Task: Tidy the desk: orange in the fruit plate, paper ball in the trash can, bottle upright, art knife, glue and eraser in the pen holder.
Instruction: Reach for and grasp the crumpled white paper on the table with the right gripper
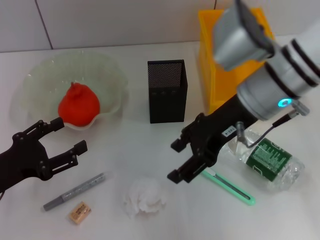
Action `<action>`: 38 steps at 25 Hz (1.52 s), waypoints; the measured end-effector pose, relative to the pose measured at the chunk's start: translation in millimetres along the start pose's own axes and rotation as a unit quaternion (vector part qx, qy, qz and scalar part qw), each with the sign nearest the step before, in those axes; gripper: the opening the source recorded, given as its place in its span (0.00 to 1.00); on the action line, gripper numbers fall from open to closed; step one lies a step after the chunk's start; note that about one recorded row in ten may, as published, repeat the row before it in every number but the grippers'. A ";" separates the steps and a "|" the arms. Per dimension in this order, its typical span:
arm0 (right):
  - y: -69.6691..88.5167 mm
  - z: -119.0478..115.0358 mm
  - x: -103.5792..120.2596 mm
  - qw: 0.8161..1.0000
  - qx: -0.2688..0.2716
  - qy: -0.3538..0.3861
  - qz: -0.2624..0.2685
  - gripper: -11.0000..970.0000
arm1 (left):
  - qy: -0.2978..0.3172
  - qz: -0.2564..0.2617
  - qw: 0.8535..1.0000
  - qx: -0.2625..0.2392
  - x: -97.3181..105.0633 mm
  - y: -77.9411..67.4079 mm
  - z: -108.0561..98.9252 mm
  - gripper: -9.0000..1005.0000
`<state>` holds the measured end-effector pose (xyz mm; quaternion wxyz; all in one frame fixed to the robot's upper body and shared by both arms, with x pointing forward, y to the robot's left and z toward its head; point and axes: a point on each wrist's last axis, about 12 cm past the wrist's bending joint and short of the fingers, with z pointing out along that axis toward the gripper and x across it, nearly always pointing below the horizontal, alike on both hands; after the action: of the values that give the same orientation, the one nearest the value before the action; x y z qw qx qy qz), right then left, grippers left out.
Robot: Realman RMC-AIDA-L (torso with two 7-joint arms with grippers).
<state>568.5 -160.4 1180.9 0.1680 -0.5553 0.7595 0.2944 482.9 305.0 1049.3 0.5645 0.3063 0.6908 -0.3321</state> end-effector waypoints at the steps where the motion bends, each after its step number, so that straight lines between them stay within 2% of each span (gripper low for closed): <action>1: 1.4 2.3 -3.6 1.000 0.002 0.014 -0.003 0.82 | 0.000 0.001 1.000 0.000 -0.2 0.1 -0.1 0.86; 9: 13.9 25.5 -29.3 0.995 0.017 0.096 0.009 0.82 | 0.003 0.003 1.000 0.005 -0.4 -0.5 0.4 0.86; 16: 21.0 44.6 -39.7 0.992 0.035 0.124 -0.005 0.82 | 0.004 0.006 1.000 0.010 -1.8 -0.3 4.6 0.86; 38: 27.4 90.4 -36.7 0.990 0.048 0.133 -0.023 0.82 | 0.009 0.008 1.000 0.016 -0.9 -1.4 6.4 0.86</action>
<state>548.1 -70.0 1139.8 0.0990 -0.5980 0.7753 0.1776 485.7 298.9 1049.4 0.5557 0.3237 0.6880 -0.3362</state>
